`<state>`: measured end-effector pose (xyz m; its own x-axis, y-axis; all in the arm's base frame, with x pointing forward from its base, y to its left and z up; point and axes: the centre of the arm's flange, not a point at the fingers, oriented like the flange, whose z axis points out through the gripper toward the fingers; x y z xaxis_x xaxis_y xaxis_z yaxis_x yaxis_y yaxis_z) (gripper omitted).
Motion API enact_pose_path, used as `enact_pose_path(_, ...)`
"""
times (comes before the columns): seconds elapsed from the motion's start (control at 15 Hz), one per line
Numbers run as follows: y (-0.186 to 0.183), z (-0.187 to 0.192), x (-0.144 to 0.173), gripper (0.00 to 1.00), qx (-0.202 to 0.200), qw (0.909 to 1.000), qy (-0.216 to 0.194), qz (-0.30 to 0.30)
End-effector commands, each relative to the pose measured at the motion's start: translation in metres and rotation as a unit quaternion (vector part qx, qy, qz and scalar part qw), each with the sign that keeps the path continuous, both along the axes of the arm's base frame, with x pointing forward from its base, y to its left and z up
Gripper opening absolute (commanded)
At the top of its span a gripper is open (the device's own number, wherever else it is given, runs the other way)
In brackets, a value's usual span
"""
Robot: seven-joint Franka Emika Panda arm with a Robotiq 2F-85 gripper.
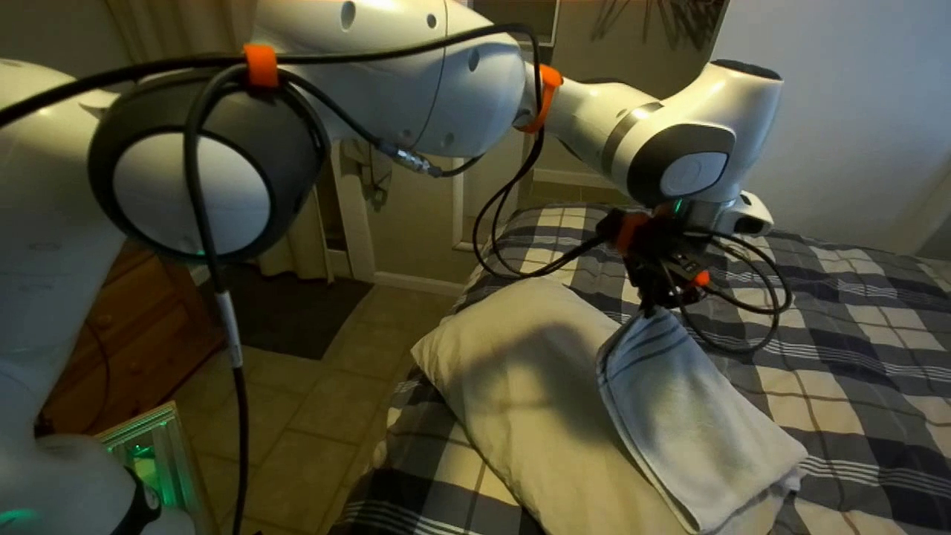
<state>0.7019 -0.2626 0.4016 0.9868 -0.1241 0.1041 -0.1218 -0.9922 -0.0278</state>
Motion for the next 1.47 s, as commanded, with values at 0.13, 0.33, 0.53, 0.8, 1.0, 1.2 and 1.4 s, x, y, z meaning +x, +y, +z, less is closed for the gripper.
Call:
enact_pose_path(0.13,0.035,-0.002,-0.004,0.04,0.092,0.9928,0.069,0.033)
enact_pose_path(0.33,0.051,-0.014,-0.008,0.04,0.116,0.9866,0.105,0.045)
enact_pose_path(0.53,0.069,-0.032,-0.007,0.04,0.122,0.9826,0.127,0.060)
enact_pose_path(0.8,0.087,-0.053,0.004,0.32,0.122,0.9807,0.132,0.077)
enact_pose_path(1.0,0.088,-0.050,0.005,0.42,0.106,0.9843,0.120,0.075)
enact_pose_path(1.2,0.088,-0.048,0.005,0.62,0.093,0.9876,0.105,0.071)
enact_pose_path(1.4,0.085,-0.063,0.011,0.85,0.096,0.9863,0.112,0.073)
